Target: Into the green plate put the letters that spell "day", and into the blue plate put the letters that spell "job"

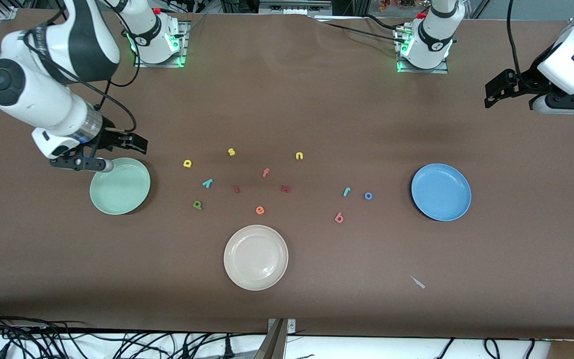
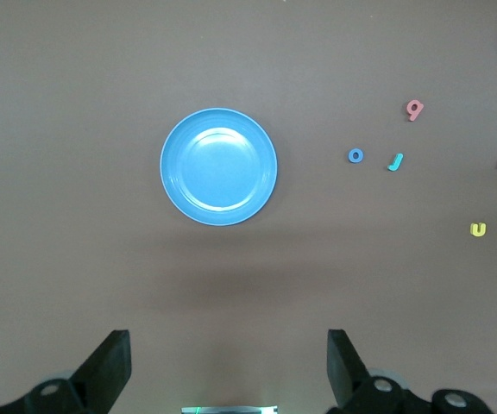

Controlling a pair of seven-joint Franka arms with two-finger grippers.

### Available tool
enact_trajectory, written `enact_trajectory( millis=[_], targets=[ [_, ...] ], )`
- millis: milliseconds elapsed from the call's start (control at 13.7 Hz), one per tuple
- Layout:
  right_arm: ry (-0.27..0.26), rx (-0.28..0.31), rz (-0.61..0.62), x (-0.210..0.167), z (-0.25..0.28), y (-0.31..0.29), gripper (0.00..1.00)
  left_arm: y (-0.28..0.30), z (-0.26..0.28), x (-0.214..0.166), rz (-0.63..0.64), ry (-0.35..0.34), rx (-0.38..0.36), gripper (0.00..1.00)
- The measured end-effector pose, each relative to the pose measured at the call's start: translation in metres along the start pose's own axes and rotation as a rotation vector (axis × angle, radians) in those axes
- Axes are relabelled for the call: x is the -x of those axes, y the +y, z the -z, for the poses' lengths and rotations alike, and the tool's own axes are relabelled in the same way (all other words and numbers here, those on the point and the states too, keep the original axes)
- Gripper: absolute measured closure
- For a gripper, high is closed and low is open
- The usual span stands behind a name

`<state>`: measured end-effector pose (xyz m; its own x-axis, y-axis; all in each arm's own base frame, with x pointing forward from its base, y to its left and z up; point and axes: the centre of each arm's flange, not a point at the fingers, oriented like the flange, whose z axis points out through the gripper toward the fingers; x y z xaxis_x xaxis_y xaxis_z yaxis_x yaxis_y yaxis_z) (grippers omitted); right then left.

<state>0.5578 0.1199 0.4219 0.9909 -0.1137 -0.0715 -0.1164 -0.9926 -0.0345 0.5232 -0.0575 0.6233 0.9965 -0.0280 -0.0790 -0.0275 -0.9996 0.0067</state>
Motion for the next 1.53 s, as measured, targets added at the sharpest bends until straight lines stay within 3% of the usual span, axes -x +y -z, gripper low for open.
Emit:
enact_trajectory(
  millis=[291,728,1020,1311,1530],
  targets=[
    [0.005,0.005,-0.031,0.023,-0.072,-0.03,0.0,0.01,-0.001,-0.011,-0.017,0.013,0.025,0.0],
    [-0.007,0.05,-0.06,0.025,-0.137,-0.054,0.0,0.06,-0.065,-0.064,-0.089,0.029,0.078,0.0],
    [0.011,0.043,-0.064,0.029,-0.169,-0.052,0.0,0.102,-0.132,-0.094,-0.14,0.061,0.093,0.0],
    [0.01,0.042,-0.073,0.035,-0.197,-0.048,0.0,0.132,-0.236,-0.108,-0.172,-0.001,0.094,0.0],
    [-0.011,0.052,-0.075,0.037,-0.212,-0.046,0.0,0.132,-0.276,-0.113,-0.165,-0.025,0.094,0.0]
  ],
)
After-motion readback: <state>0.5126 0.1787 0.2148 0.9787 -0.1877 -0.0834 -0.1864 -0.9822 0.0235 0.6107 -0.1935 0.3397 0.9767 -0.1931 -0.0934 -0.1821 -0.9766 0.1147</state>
